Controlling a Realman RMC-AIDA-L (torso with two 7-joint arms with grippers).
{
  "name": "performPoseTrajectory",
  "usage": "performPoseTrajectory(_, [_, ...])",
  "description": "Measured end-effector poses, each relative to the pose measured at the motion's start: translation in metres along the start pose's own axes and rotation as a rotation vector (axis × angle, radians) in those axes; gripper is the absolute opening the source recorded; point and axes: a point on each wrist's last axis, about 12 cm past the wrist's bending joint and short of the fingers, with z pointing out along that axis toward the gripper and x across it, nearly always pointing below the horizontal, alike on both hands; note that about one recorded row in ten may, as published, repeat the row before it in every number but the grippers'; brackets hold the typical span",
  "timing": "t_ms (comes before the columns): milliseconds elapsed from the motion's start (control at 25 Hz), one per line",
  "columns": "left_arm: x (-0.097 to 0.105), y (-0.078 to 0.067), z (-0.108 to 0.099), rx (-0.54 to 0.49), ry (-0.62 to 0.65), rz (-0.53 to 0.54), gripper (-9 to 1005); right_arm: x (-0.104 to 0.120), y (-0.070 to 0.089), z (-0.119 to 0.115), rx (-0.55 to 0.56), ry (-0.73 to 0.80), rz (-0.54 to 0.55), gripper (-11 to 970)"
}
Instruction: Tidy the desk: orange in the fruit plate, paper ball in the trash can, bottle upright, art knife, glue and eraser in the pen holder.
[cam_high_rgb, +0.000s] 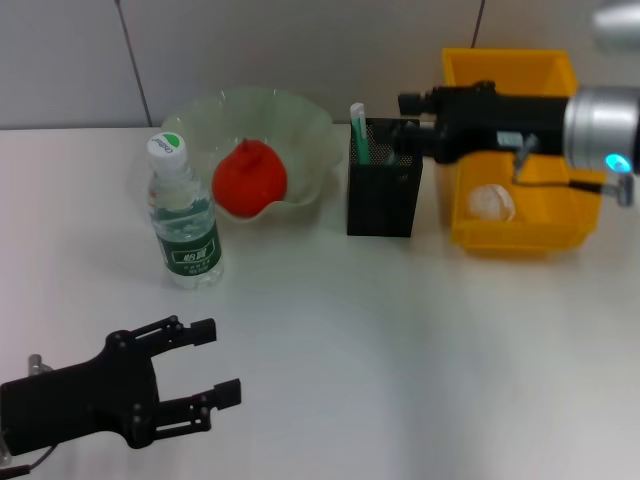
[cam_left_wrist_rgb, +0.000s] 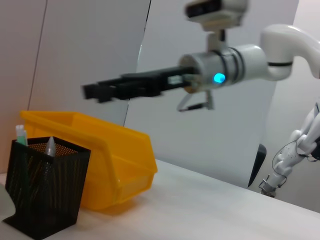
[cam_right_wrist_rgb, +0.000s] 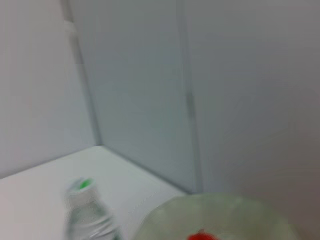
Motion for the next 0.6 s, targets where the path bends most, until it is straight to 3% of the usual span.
performPoseTrajectory(320, [-0.012,0.007,-0.011,0.029,0.013,-0.014,818,0.053,0.035,-0.041,-0.218,-0.078,-0.075,550])
performPoseTrajectory(600, [-0.016,0.011,-0.013,0.057,0.058,-0.012,818,0.081,0.044,-0.051,-0.291,-0.050,-0.049,549])
